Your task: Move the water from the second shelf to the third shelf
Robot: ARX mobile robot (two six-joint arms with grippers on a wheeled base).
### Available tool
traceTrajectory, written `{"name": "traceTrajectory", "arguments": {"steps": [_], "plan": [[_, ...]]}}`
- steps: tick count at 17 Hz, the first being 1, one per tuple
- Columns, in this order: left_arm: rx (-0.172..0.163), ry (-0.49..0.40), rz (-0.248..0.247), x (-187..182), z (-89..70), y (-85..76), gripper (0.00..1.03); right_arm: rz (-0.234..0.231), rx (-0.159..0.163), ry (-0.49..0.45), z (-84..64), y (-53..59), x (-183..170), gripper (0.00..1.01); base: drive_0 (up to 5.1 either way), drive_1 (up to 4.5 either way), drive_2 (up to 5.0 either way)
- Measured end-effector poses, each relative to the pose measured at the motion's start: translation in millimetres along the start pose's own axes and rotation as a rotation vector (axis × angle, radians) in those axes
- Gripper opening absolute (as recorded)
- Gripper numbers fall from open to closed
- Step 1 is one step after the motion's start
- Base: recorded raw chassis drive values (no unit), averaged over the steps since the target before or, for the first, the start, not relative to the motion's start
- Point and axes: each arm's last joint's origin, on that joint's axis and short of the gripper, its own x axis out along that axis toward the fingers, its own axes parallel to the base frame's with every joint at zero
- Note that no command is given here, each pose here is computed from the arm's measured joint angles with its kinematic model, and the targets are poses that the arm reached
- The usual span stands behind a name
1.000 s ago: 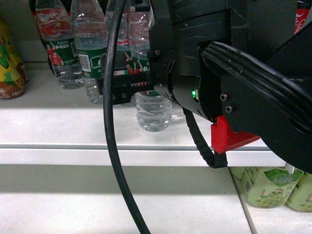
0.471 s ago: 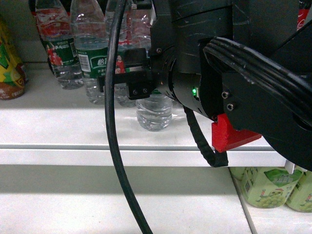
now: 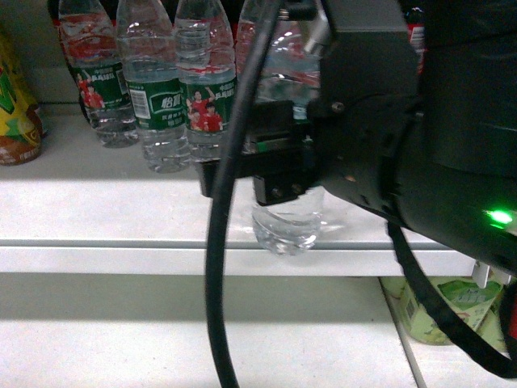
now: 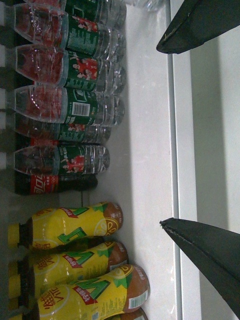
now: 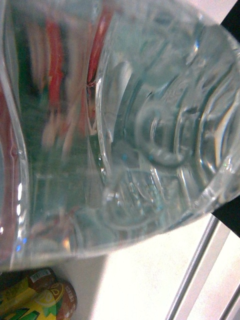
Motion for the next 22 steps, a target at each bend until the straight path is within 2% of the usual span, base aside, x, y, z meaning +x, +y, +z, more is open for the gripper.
{"name": "traceTrajectory", "arguments": {"steps": [1,2,4,6,8,9,13,16,18,21,22], "plan": [[0.0,0.0,0.0,0,0.0,0.0,0.98,-0.051,0.015,-0.012,-7.0,-29.5,-30,0.4,0.0,0.0,0.0],[0.0,0.0,0.0,0,0.0,0.0,0.98,-0.094,0.028,-0.033,-9.7,-49.8,-50,0.4,0.0,0.0,0.0],[0.0,0.0,0.0,0,0.0,0.0,0.98,-0.123,0.019,-0.045,-12.4,-65.8,-69,0.4,0.0,0.0,0.0],[0.0,0.0,0.0,0,0.0,0.0,0.98,-0.143,0.032,-0.056,-15.1,-81.9,-90,0.4,0.0,0.0,0.0],[0.0,0.0,0.0,0,0.0,0.0,0.98,-0.172,0.043,-0.082,-13.2,-93.4,-109,0.4,0.0,0.0,0.0],[0.0,0.0,0.0,0,0.0,0.0,0.98,-0.193,0.046,-0.108,-11.1,-97.6,-119,0.4,0.0,0.0,0.0],[0.0,0.0,0.0,0,0.0,0.0,0.98,-0.221,0.053,-0.17,-9.9,-106.8,-159,0.4,0.0,0.0,0.0],[0.0,0.0,0.0,0,0.0,0.0,0.98,-0.299,0.056,-0.236,-4.9,-114.7,-188,0.4,0.0,0.0,0.0],[0.0,0.0,0.0,0,0.0,0.0,0.98,-0.325,0.052,-0.265,-1.8,-118.0,-204,0.4,0.0,0.0,0.0],[0.0,0.0,0.0,0,0.0,0.0,0.98,-0.367,0.065,-0.269,-5.3,-118.2,-220,0.4,0.0,0.0,0.0],[0.0,0.0,0.0,0,0.0,0.0,0.98,-0.362,0.065,-0.27,-5.4,-115.8,-224,0.4,0.0,0.0,0.0]]}}
